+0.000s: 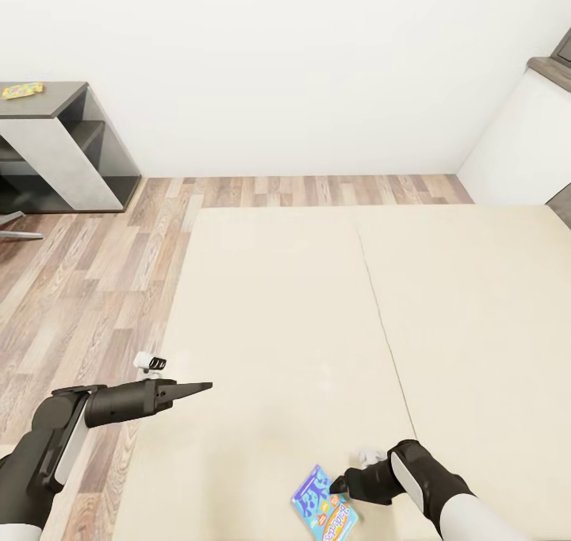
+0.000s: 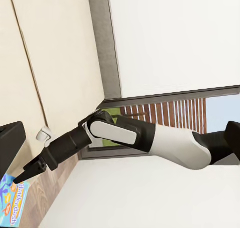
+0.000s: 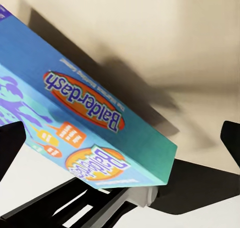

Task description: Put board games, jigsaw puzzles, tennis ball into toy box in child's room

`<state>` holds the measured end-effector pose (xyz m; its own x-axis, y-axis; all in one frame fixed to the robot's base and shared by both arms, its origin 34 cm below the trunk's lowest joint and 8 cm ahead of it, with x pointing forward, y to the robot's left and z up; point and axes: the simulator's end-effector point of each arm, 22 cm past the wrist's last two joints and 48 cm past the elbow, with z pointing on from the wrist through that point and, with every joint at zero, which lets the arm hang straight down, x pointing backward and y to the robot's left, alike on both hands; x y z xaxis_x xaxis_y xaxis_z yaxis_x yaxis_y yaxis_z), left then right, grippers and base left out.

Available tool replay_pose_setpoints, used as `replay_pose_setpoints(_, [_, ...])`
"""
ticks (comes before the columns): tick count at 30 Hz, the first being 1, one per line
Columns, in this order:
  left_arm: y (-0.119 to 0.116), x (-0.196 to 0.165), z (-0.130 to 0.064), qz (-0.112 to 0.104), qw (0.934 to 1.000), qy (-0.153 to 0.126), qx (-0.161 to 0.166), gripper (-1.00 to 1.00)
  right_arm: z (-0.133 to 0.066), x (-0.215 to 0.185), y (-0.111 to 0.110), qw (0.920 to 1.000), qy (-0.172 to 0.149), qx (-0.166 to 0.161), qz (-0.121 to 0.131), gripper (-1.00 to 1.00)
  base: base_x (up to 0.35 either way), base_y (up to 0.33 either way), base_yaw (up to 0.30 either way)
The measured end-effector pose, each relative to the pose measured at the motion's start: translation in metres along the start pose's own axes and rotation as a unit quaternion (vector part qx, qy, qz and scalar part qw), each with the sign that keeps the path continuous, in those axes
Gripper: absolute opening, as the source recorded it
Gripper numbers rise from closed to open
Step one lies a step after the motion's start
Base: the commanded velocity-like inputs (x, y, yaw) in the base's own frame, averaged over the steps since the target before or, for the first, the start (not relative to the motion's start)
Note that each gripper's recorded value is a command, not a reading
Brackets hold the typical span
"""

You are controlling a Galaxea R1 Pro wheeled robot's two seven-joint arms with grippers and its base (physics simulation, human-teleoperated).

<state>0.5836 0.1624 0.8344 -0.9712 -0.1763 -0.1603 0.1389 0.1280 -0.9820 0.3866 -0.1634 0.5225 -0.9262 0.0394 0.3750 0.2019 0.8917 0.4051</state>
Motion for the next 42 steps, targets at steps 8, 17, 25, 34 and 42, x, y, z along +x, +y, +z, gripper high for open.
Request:
replay_pose_setpoints(8, [0.000,0.000,0.000,0.000,1.0000,0.000,0.001,1.00,0.001,0.001,0.000,0.9999,0.003,0.008,-0.011,1.00,0.000,0.000,0.000])
replay_pose_setpoints(17, [0.000,0.000,0.000,0.000,1.0000,0.000,0.000,1.00,0.006,0.008,0.005,0.9987,0.018,0.021,-0.044,1.00,0.000,0.000,0.000])
replay_pose_setpoints(25, [0.000,0.000,0.000,0.000,1.0000,0.000,0.000,1.00,0.009,0.010,0.010,0.9986,0.021,0.015,-0.046,1.00,0.000,0.000,0.000])
replay_pose_setpoints(34, [0.000,0.000,0.000,0.000,1.0000,0.000,0.000,1.00,0.010,0.009,0.018,0.9990,0.017,0.003,-0.042,1.00,0.000,0.000,0.000])
replay_pose_setpoints(42, [0.000,0.000,0.000,0.000,1.0000,0.000,0.000,1.00,0.011,0.010,0.021,0.9989,0.018,0.001,-0.044,1.00,0.000,0.000,0.000])
